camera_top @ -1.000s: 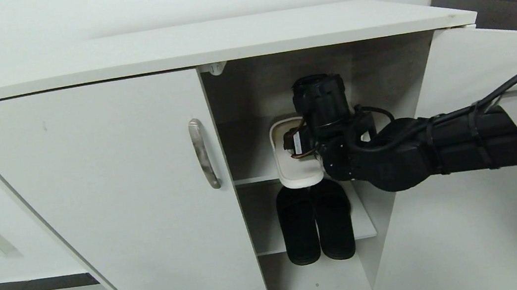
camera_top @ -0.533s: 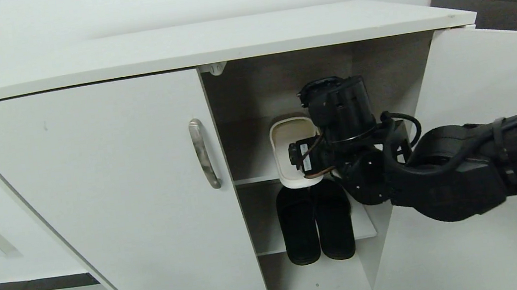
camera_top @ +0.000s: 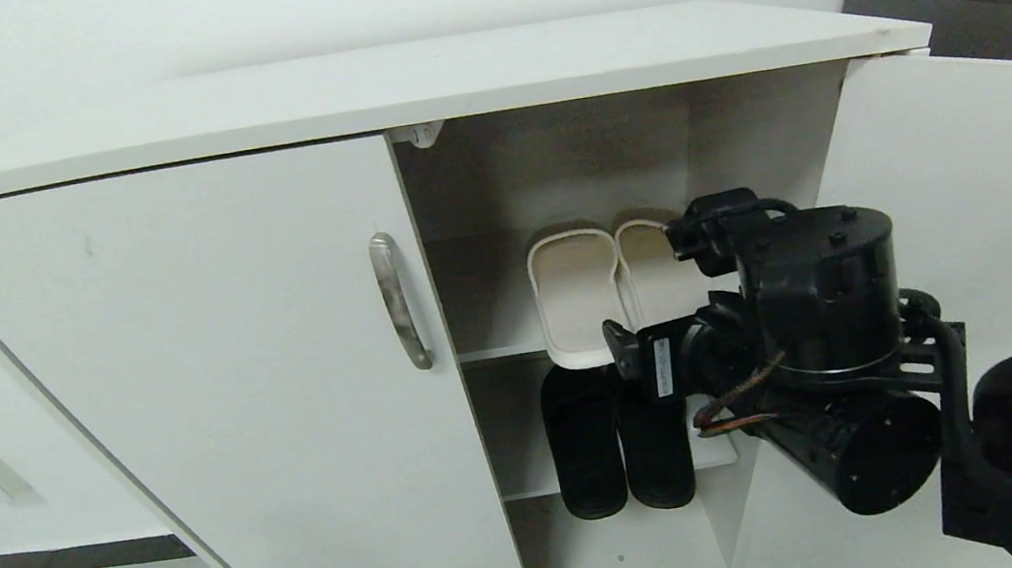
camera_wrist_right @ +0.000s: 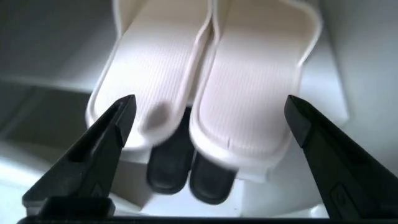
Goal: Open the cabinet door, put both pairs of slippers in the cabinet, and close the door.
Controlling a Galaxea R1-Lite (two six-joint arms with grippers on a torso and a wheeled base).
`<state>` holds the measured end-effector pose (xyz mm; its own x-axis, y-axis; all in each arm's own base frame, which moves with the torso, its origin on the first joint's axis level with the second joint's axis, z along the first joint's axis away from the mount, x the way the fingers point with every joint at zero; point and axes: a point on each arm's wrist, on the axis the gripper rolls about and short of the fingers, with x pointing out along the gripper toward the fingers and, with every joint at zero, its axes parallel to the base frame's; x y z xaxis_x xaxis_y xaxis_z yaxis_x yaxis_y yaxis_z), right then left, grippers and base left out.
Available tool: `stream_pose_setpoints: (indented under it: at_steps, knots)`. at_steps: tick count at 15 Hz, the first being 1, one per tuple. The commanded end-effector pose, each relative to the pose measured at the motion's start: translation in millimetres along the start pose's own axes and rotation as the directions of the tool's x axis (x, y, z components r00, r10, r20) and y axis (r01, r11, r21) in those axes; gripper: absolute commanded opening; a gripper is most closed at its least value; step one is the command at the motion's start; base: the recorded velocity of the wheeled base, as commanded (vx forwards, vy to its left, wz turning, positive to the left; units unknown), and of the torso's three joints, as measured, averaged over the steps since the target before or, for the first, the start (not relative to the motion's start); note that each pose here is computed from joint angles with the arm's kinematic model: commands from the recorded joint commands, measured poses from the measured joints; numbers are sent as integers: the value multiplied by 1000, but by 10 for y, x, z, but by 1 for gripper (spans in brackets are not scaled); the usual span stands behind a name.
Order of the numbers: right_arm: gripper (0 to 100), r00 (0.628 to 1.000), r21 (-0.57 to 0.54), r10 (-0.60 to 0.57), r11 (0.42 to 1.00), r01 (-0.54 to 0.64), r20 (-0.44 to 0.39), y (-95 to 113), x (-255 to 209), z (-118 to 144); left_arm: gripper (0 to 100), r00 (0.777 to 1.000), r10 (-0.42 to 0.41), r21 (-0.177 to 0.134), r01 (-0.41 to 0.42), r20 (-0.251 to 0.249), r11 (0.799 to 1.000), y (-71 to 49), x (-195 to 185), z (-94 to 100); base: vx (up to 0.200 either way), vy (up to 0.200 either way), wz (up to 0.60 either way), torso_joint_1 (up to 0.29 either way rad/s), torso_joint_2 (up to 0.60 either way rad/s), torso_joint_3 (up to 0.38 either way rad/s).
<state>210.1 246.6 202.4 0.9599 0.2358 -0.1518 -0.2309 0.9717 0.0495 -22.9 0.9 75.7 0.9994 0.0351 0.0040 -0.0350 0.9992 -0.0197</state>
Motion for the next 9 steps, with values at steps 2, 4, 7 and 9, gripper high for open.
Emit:
stream_pose_setpoints:
  at_steps: [2,4,7,9]
  knots:
    - [0,998,7,59,998,-59,10,-80,-134,-139,0,1000,0,0,0,-1,1000,0,1,1,0,0,0,0,0,0]
    - [0,997,4,78,997,-78,6,-74,-136,-153,0,1000,0,0,0,-1,1000,0,1,1,0,0,0,0,0,0]
    - [0,994,-7,112,994,-112,-15,-12,-183,-226,0,1000,0,0,0,-1,1000,0,1,1,0,0,0,0,0,0]
    - [0,992,-12,124,992,-124,-22,19,-213,-256,0,1000,0,0,0,-1,1000,0,1,1,0,0,0,0,0,0]
